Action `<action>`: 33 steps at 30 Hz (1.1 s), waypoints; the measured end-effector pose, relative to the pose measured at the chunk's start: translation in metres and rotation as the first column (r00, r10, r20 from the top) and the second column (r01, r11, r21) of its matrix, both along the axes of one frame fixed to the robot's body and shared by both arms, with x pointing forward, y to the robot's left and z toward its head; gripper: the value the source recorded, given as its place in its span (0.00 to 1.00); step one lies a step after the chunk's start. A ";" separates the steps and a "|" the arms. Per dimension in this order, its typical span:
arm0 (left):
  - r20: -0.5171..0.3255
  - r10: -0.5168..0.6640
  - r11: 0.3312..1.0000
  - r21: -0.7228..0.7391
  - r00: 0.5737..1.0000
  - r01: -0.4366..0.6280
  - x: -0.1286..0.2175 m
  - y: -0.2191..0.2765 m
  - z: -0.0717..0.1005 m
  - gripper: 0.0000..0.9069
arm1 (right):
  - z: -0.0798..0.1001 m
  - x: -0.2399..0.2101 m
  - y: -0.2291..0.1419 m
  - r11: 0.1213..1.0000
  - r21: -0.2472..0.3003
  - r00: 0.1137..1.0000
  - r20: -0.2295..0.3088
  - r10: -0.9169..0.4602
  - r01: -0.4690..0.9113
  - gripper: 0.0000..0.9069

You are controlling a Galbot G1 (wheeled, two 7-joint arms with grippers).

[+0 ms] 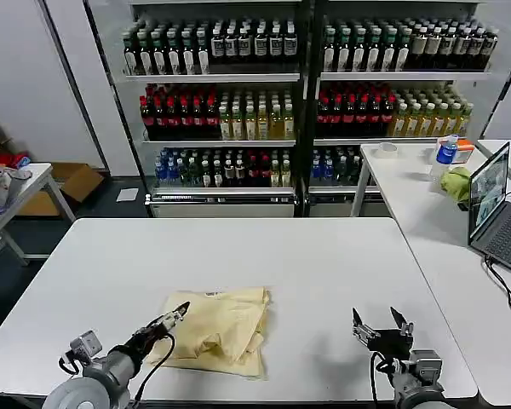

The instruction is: Fold and organize the clothes.

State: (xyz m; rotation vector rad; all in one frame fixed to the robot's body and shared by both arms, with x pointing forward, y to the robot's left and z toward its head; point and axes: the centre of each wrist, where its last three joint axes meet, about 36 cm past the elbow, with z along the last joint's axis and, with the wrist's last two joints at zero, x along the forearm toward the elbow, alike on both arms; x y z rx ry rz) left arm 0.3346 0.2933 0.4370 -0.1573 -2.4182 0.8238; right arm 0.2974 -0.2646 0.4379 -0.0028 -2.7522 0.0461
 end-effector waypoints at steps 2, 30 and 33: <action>-0.009 0.003 1.000 0.000 1.000 -0.003 0.002 0.003 -0.006 1.00 | 0.001 -0.001 -0.001 1.000 -0.002 1.000 0.001 -0.002 0.002 1.00; 0.013 -0.043 0.999 0.015 0.999 0.042 0.033 0.030 -0.037 1.00 | 0.015 -0.013 -0.005 1.000 -0.011 1.000 0.013 -0.029 0.029 1.00; 0.016 -0.047 0.998 0.033 0.999 0.047 0.035 0.035 -0.039 1.00 | 0.016 -0.013 -0.006 0.999 -0.011 0.999 0.013 -0.030 0.030 1.00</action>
